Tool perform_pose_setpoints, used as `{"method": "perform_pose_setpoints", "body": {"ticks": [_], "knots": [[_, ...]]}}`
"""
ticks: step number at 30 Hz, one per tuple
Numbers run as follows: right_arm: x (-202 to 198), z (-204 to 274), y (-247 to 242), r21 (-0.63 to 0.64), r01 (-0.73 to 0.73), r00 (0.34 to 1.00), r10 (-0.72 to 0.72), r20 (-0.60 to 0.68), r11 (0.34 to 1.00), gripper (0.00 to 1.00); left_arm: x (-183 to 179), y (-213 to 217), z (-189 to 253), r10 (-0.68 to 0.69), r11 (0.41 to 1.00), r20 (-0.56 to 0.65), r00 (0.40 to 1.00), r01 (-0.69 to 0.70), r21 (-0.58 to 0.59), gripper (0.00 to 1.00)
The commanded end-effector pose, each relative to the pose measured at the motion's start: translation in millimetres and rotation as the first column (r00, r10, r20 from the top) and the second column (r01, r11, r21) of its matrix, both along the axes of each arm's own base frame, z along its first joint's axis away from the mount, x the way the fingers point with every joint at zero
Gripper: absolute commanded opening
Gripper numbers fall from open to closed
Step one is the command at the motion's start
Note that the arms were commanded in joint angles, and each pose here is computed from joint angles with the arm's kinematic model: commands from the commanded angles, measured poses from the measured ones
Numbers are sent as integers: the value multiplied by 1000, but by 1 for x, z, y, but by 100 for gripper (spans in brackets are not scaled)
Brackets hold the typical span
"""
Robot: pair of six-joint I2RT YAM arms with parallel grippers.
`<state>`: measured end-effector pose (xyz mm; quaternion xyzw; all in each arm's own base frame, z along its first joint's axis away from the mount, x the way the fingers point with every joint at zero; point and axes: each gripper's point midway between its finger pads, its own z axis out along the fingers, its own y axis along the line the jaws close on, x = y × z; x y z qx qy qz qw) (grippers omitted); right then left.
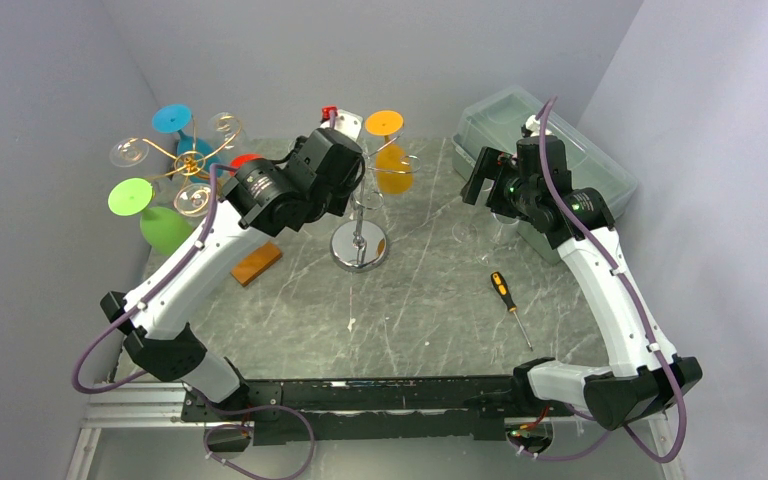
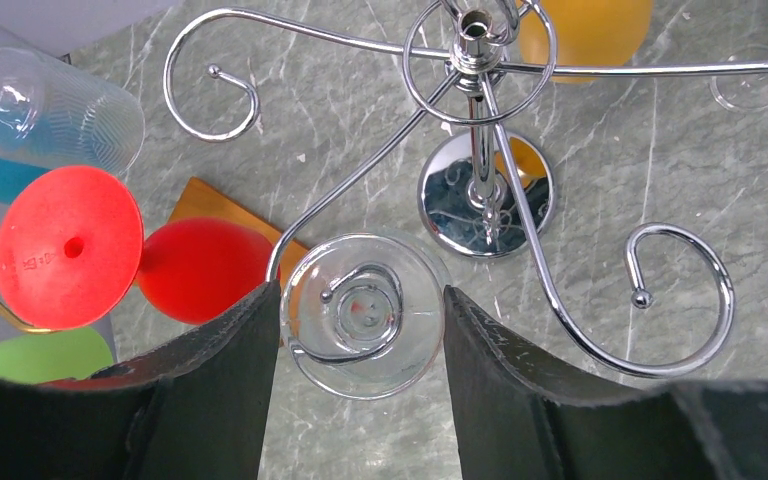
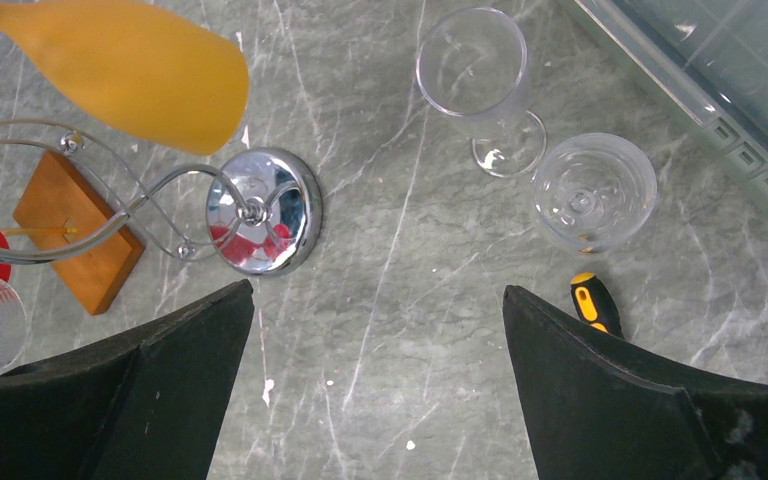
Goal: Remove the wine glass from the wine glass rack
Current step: Pick up the wine glass from the wine rack.
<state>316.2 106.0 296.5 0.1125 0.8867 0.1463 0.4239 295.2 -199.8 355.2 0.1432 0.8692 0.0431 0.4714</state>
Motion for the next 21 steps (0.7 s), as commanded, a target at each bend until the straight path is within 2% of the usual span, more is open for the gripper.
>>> {"method": "perform_pose_setpoints", "body": {"ticks": [1, 11, 21], "knots": [[1, 17, 0, 21, 5, 998, -6, 65, 1000, 98, -6, 8, 39, 19, 996, 88, 996, -11, -94, 42], [2, 17, 2, 27, -1, 998, -1, 68, 1000, 98, -8, 17, 40, 43, 996, 91, 995, -35, -82, 38], [2, 17, 2, 25, -3, 998, 1, 67, 1000, 98, -2, 27, 46, 114, 992, 142, 983, -104, -73, 33]]}}
